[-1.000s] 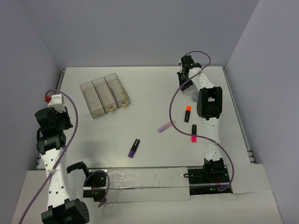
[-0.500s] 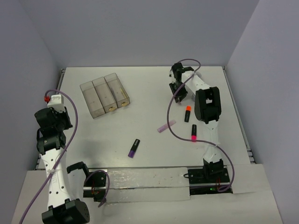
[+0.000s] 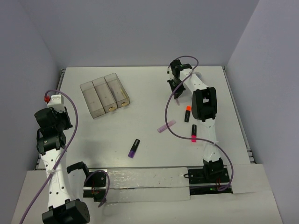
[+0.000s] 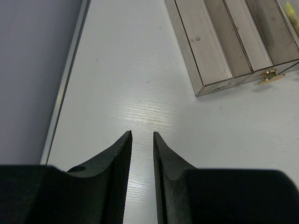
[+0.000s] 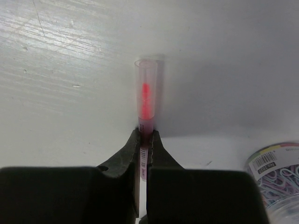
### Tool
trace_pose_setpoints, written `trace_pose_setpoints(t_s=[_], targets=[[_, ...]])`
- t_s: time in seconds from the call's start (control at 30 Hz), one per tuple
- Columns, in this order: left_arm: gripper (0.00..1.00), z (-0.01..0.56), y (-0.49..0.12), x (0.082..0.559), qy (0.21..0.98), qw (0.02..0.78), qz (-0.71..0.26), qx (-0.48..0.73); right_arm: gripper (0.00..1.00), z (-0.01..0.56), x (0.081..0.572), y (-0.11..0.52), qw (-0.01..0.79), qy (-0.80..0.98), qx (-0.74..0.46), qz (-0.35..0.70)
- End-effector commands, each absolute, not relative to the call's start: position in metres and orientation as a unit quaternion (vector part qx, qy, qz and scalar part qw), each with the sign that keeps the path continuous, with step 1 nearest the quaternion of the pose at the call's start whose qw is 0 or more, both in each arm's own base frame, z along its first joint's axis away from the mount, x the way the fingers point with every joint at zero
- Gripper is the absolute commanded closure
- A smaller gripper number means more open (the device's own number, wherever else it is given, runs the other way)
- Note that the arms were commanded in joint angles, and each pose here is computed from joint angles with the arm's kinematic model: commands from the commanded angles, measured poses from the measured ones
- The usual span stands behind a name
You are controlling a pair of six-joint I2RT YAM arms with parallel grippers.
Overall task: Sort the stationery into containers
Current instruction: Pick up the pen from the center of the board, then place the pen in the storage box.
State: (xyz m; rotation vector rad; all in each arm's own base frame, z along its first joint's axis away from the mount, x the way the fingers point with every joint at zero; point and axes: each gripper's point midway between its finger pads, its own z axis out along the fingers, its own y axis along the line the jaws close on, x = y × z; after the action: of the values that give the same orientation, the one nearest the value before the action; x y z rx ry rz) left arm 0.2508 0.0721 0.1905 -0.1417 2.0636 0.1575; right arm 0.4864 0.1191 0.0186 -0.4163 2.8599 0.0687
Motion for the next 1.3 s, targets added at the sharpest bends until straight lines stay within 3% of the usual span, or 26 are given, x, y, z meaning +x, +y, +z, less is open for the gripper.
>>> trace_pose_setpoints(t_s=[0.0, 0.3, 0.57, 0.67, 0.87, 1.1, 1.27], targets=[[0.68, 0.206, 0.077, 0.255, 0.839, 0.535, 0.077, -0.063, 1.0, 0.015, 0.485, 0.12, 0.124, 0.979, -0.163, 0.018], [0.68, 0.208, 0.078, 0.255, 0.838, 0.536, 0.079, -0.064, 1.0, 0.059, 0.5, 0.134, 0.208, 0.963, -0.16, 0.057], [0.68, 0.207, 0.079, 0.256, 0.839, 0.535, 0.079, -0.065, 1.0, 0.169, 0.51, 0.205, 0.337, 0.901, -0.177, 0.21], [0.68, 0.206, 0.077, 0.256, 0.839, 0.534, 0.077, -0.062, 1.0, 0.228, 0.506, 0.262, 0.4, 0.851, -0.2, 0.275], [0.68, 0.206, 0.077, 0.256, 0.839, 0.535, 0.076, -0.062, 1.0, 0.307, 0.48, 0.401, 0.449, 0.736, -0.274, 0.427], [0.68, 0.207, 0.077, 0.256, 0.838, 0.537, 0.076, -0.06, 1.0, 0.302, 0.481, 0.48, 0.457, 0.662, -0.287, 0.52], [0.68, 0.207, 0.077, 0.255, 0.838, 0.537, 0.077, -0.059, 1.0, 0.227, 0.481, 0.506, 0.476, 0.706, -0.339, 0.4]])
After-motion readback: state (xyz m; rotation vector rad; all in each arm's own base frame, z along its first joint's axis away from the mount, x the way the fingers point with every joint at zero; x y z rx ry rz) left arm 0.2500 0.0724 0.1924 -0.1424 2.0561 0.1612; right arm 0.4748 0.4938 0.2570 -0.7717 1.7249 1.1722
